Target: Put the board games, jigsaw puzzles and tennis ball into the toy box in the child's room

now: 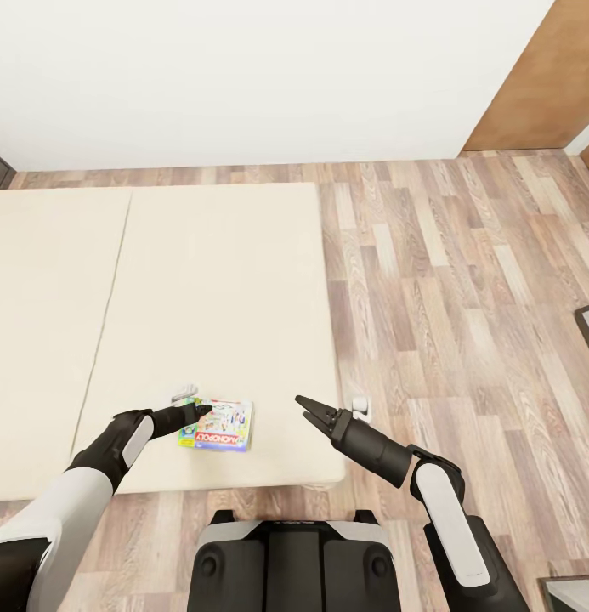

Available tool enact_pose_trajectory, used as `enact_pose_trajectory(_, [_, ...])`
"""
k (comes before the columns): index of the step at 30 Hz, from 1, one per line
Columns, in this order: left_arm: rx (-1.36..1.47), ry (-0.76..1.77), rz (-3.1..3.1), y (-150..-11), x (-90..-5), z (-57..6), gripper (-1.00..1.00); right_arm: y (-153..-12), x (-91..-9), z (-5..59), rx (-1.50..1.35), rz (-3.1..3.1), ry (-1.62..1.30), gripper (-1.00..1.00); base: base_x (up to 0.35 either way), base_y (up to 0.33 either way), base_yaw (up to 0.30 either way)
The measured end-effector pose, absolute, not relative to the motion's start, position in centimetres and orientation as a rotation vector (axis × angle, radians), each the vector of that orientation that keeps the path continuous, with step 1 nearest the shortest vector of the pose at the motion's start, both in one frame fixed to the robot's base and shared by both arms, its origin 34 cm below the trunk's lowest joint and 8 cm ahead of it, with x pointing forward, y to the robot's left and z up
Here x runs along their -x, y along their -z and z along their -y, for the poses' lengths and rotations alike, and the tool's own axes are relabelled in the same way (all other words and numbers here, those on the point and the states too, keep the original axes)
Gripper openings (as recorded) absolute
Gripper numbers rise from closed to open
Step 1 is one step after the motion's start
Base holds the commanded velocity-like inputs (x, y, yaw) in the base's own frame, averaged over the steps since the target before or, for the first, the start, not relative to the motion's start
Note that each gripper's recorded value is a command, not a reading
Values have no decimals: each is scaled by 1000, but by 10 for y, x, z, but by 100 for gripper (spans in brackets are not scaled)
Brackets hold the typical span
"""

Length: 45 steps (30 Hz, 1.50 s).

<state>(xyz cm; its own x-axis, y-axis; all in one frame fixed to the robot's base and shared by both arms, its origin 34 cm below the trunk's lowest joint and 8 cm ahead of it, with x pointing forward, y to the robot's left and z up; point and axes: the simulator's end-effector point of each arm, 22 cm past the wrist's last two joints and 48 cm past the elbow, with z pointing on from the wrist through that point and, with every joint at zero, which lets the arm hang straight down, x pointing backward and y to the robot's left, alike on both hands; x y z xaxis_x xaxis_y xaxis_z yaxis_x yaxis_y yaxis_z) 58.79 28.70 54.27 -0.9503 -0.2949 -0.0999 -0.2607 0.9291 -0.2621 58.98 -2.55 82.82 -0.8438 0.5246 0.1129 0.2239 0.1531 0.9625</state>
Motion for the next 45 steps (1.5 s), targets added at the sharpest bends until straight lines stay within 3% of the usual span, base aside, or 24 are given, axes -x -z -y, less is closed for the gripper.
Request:
enact_pose_trajectory(24, [427,373,-2950,-543,-588,-287,100,-828,-590,26,-728,-2182,-1750,100,0,-99,0])
enact_pose_trajectory(45, [436,380,-2973,-542,-583,-286,100,-828,-590,26,-728,-2182,-1751,100,0,-6,0])
